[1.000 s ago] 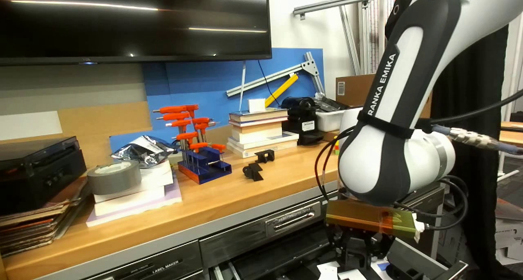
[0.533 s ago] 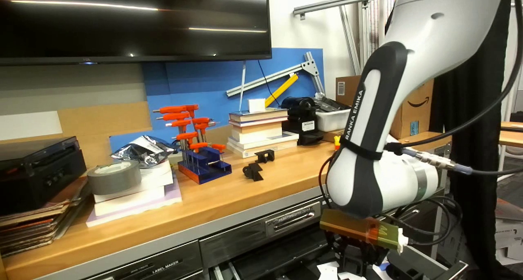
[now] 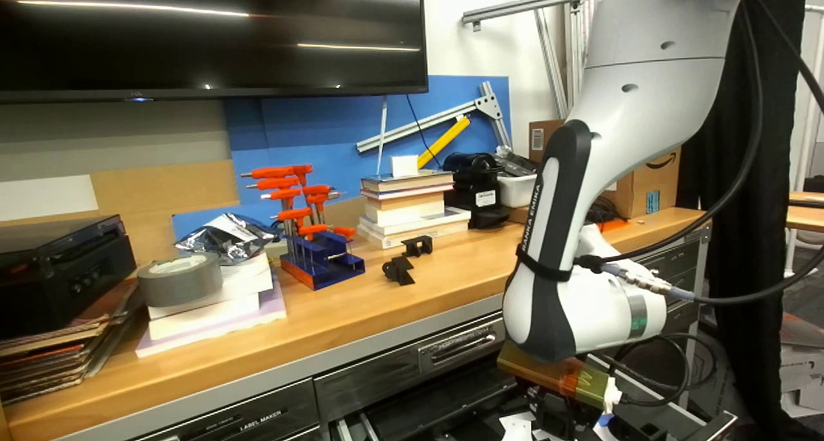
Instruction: Place the black objects inside the open drawer then close the drawer
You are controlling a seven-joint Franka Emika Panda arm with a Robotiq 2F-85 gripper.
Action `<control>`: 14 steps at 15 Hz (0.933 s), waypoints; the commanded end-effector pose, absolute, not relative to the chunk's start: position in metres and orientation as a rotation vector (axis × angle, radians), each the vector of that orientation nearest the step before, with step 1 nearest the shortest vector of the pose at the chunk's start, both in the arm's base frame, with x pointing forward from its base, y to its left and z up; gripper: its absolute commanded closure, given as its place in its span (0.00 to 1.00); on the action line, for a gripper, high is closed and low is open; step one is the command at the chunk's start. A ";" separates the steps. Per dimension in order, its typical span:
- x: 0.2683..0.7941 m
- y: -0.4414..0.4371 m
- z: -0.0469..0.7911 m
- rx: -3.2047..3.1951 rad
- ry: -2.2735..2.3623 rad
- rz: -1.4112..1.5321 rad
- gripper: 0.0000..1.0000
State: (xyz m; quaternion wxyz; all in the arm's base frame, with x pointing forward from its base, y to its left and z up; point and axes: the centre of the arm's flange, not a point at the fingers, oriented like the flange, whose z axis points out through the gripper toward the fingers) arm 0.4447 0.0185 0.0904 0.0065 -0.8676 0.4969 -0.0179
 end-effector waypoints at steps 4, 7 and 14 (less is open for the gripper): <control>0.457 0.027 0.071 -2.661 1.689 -0.115 0.75; 0.459 0.030 0.066 -2.656 1.705 -0.111 0.75; 0.459 0.025 0.072 -2.677 1.752 -0.157 0.02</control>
